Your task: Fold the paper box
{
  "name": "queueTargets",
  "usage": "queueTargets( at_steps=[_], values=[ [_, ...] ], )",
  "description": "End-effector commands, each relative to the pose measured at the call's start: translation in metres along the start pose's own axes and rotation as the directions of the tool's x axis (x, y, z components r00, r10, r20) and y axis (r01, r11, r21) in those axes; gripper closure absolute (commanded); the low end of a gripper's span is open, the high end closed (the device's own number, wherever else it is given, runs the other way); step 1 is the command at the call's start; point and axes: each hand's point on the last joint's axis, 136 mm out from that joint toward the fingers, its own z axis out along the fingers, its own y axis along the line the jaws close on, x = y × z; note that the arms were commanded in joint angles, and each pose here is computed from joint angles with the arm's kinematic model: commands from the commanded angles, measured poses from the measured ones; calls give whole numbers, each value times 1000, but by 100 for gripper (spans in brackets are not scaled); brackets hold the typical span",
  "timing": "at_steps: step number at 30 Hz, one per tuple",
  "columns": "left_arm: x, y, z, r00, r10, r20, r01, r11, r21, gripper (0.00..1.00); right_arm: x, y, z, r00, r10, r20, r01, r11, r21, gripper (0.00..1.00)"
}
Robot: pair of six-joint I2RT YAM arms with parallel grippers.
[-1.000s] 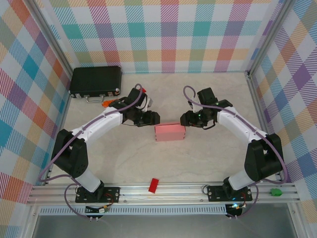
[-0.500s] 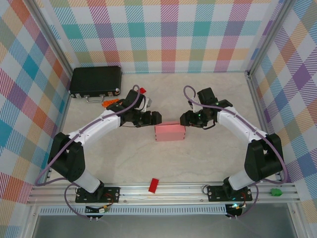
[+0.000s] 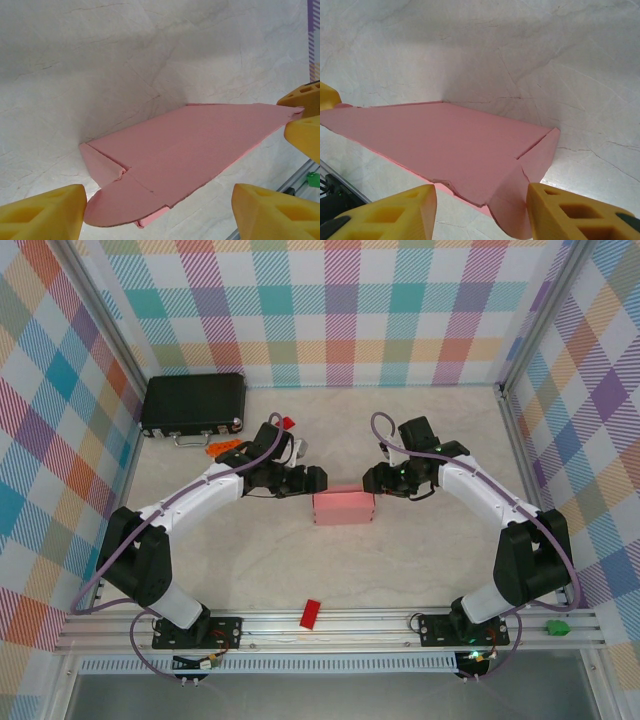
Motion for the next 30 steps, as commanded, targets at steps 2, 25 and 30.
queueTargets(
  at_steps=[2,25,30],
  values=[
    [2,-14,-5,1000,-5,-15,5,999,42,24,-5,13,-5,1000,-8,17,9,999,-47,49],
    [2,-30,-2,996,-81,-40,86,986,140,26,-7,14,-2,1000,4,11,-3,998,-56,50],
    [5,-27,3,995,-78,-58,84,988,130,28,-7,15,-1,1000,4,11,-4,998,-56,50]
  ],
)
